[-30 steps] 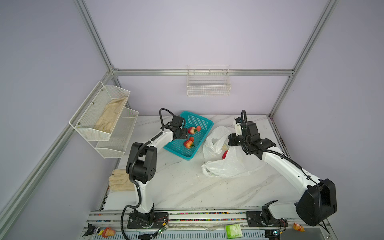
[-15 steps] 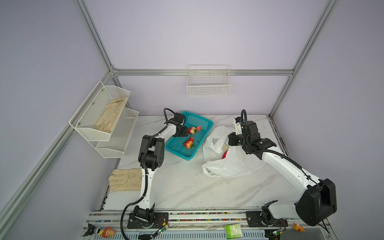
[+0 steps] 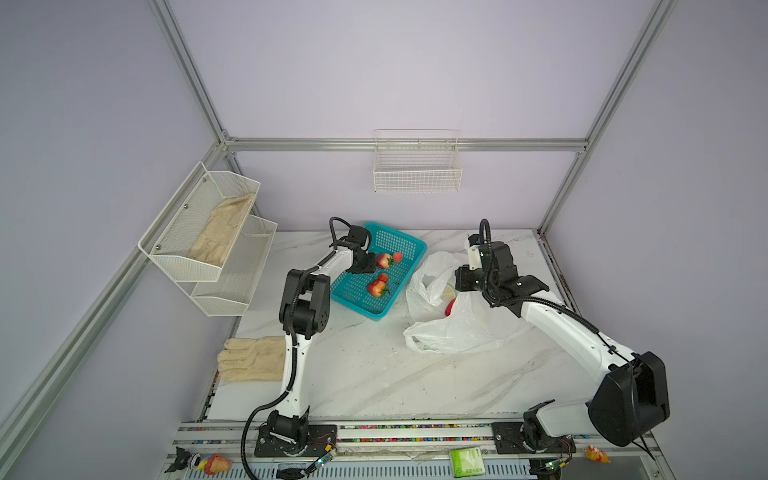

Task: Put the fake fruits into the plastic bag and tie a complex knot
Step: 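Lower the left gripper into the basket and grasp a small fake peach, then carry the small peach with the left gripper into the open bag and release it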

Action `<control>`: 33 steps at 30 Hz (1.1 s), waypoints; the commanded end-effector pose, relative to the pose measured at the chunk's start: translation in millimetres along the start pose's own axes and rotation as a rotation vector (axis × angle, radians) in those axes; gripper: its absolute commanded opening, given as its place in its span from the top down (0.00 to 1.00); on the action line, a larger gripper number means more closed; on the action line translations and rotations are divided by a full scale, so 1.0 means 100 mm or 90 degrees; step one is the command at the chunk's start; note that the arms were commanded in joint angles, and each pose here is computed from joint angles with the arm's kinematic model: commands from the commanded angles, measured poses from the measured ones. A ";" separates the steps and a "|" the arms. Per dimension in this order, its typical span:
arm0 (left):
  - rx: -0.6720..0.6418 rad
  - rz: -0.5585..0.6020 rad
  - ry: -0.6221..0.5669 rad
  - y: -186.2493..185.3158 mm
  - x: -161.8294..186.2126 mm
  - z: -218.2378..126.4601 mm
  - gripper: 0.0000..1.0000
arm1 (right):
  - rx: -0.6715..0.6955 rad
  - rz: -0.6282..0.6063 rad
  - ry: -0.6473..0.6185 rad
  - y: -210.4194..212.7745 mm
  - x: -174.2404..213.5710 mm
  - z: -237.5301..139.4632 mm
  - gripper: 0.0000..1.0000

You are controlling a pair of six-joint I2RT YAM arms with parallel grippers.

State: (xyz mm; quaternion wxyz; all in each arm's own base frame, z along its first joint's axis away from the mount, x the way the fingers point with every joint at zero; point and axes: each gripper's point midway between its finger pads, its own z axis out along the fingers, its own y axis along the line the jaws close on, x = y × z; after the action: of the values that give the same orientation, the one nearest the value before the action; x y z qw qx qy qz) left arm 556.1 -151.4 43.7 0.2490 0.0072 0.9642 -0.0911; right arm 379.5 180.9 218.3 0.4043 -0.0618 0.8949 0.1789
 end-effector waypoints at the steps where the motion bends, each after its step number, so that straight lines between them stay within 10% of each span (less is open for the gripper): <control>1: 0.033 0.013 -0.101 -0.17 -0.57 -0.55 0.62 | 0.002 0.004 -0.020 0.00 -0.09 -0.06 1.00; 10: 0.132 -0.002 -0.189 -0.53 -0.02 -1.68 0.64 | 0.010 0.004 -0.023 -0.02 -0.11 -0.07 1.00; 16: 0.332 0.138 -0.218 -1.48 0.83 -2.17 0.63 | -0.015 0.006 -0.012 0.05 -0.13 -0.04 1.00; 33: 0.455 0.407 -0.080 -2.59 1.72 -1.41 0.63 | -0.113 0.063 0.007 0.33 -0.19 -0.11 1.00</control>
State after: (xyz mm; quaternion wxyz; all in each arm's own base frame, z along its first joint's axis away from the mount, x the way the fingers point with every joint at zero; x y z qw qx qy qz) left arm 301.9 -364.5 97.2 0.2564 0.3562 0.8394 -0.3206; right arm 374.3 201.8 237.8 0.3843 -0.0615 0.8859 0.2524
